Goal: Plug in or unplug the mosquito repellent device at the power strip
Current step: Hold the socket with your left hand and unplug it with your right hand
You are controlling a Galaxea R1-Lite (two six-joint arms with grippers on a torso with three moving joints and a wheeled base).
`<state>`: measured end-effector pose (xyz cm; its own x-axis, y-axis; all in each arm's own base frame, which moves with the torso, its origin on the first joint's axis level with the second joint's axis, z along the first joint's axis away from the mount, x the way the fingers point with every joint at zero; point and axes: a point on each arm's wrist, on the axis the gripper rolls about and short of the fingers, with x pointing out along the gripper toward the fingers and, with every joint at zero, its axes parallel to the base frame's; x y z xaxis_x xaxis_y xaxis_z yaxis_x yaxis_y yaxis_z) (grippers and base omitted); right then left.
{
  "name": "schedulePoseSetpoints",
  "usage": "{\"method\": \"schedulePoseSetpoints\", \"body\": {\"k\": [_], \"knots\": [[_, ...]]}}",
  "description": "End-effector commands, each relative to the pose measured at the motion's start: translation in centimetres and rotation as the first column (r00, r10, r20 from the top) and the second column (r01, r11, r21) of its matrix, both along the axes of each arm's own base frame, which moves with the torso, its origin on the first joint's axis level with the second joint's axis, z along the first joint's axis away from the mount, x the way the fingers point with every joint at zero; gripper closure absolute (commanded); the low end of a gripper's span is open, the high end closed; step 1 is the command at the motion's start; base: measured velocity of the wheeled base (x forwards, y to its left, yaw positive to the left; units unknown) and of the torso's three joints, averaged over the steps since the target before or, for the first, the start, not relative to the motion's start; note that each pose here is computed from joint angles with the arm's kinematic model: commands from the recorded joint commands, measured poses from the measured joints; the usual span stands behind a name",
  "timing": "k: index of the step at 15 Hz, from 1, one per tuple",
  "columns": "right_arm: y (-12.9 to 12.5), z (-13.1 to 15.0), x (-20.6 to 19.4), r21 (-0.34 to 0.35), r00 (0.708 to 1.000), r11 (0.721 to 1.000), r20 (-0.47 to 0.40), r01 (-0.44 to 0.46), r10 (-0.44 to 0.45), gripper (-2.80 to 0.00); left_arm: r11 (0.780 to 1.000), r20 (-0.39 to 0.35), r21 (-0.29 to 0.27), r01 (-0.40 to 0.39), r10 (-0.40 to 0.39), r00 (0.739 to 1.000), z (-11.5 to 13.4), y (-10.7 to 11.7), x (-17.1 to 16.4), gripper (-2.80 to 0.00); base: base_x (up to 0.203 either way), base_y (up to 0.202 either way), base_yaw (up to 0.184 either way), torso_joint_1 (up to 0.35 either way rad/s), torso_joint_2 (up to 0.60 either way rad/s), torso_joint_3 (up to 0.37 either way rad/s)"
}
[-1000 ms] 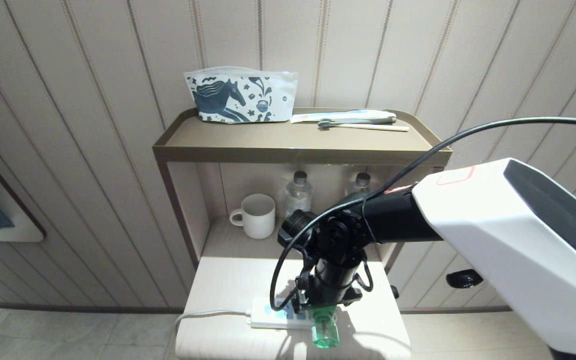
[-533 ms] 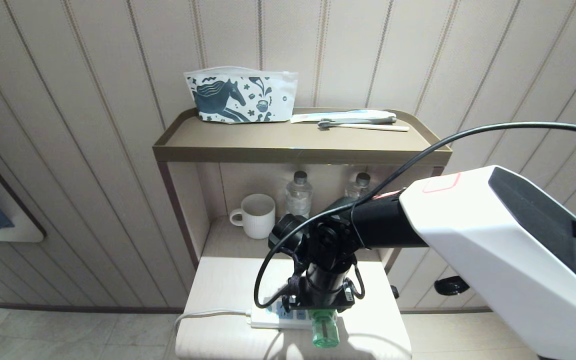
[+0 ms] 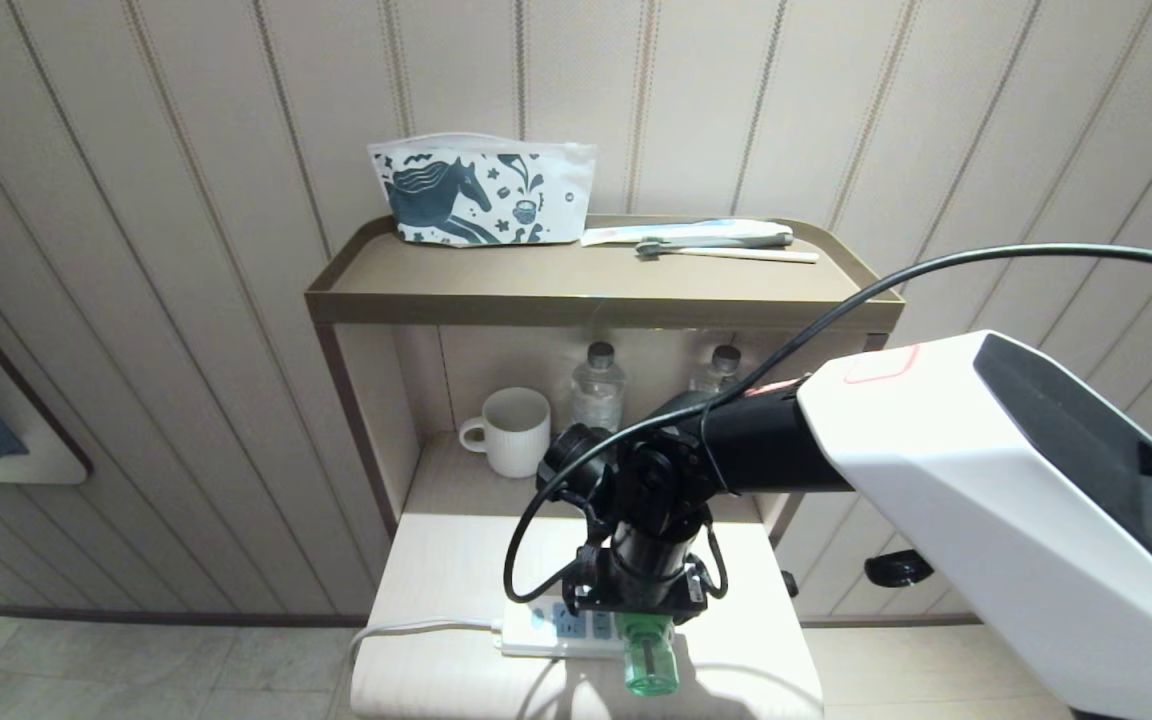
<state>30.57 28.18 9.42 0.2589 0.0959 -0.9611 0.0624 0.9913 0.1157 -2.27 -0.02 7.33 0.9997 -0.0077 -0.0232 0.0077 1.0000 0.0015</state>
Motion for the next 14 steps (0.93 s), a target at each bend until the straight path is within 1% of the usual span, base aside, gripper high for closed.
{"method": "schedulePoseSetpoints", "body": {"k": [1, 10, 11, 14], "knots": [[-0.28, 0.1, -0.09, -0.004, 1.0, 1.0, -0.005, 0.008, -0.008, -2.8, 1.0, 0.0, 0.0, 0.0, 0.0, 1.0, 0.0, 0.0, 0.0, 0.0, 0.0, 0.0, 0.0, 0.0, 0.0, 0.0], [-1.06, 0.28, 0.08, -0.007, 1.0, 1.0, -0.008, 0.025, -0.025, -2.8, 1.0, 0.0, 0.0, 0.0, 0.0, 1.0, 0.0, 0.0, 0.0, 0.0, 0.0, 0.0, 0.0, 0.0, 0.0, 0.0], [-1.08, 0.23, 0.07, -0.008, 1.0, 1.0, -0.009, 0.025, -0.025, 0.0, 1.0, 0.0, 0.0, 0.0, 0.0, 1.0, 0.0, 0.0, 0.0, 0.0, 0.0, 0.0, 0.0, 0.0, 0.0, 0.0], [-1.07, -0.04, 0.19, -0.013, 1.0, 0.999, -0.006, 0.03, -0.03, 0.0, 1.0, -0.001, 0.0, 0.0, 0.0, 1.0, 0.0, 0.0, 0.01, 0.0, 0.0, 0.0, 0.0, 0.0, 0.0, 0.0]]}}
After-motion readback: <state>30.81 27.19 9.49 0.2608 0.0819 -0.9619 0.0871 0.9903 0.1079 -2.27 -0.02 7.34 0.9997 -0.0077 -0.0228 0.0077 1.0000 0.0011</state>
